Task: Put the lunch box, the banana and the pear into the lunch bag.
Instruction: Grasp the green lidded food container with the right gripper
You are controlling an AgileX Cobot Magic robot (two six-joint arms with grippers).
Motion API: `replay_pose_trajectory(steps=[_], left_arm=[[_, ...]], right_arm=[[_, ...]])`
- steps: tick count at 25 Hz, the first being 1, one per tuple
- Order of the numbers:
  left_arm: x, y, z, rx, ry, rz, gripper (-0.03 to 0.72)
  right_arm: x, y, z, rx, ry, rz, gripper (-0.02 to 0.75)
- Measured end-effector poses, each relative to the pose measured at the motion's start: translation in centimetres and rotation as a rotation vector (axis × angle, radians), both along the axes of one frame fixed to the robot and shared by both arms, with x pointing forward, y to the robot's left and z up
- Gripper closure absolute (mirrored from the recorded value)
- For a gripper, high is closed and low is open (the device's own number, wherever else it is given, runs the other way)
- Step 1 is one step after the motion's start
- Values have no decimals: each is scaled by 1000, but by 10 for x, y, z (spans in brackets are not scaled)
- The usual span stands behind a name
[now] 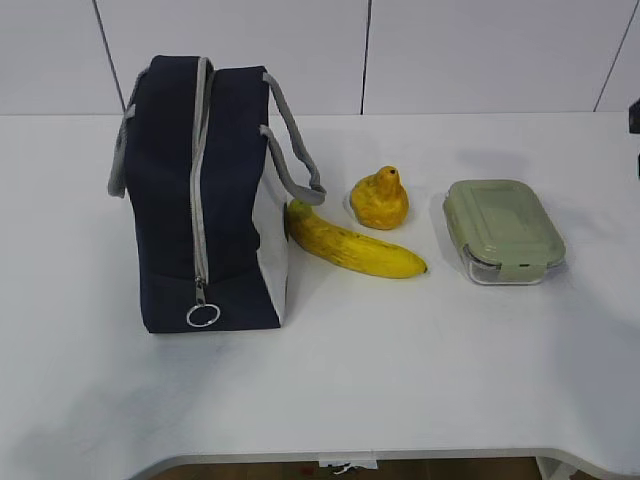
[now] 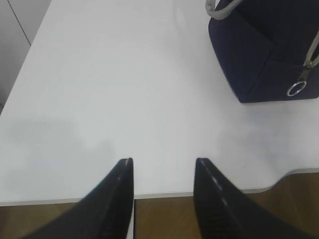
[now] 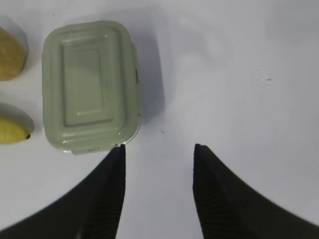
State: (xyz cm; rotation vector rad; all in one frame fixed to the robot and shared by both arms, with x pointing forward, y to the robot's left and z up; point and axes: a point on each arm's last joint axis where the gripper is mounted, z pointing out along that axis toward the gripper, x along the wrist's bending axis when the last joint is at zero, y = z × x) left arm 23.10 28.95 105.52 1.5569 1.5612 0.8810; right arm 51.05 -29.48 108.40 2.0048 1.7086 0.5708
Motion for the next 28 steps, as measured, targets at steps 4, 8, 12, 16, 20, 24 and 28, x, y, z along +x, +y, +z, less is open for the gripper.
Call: replay_pose_trajectory(steps=[4,8,12,16,20,24,28], left_arm=[[0,0,0,0,0,0,382],[0,0,0,0,0,0,382],[0,0,0,0,0,0,382],[0,0,0,0,0,0,382],[0,0,0,0,-2,0,382],[0,0,0,0,-2,0,382],[0,0,0,0,-2,0,382]], right_arm=[[22,-14,1,38,12,-26,384],[37,-35,0,114,29,-35,384],[46,-59,-10,236,45,-34,384],[53,-79,-26,395,41,23,384],[62,-94,-42,581,30,118,384],[77,-104,-63,733,44,226,384],[98,-114,-91,763,63,256,385]])
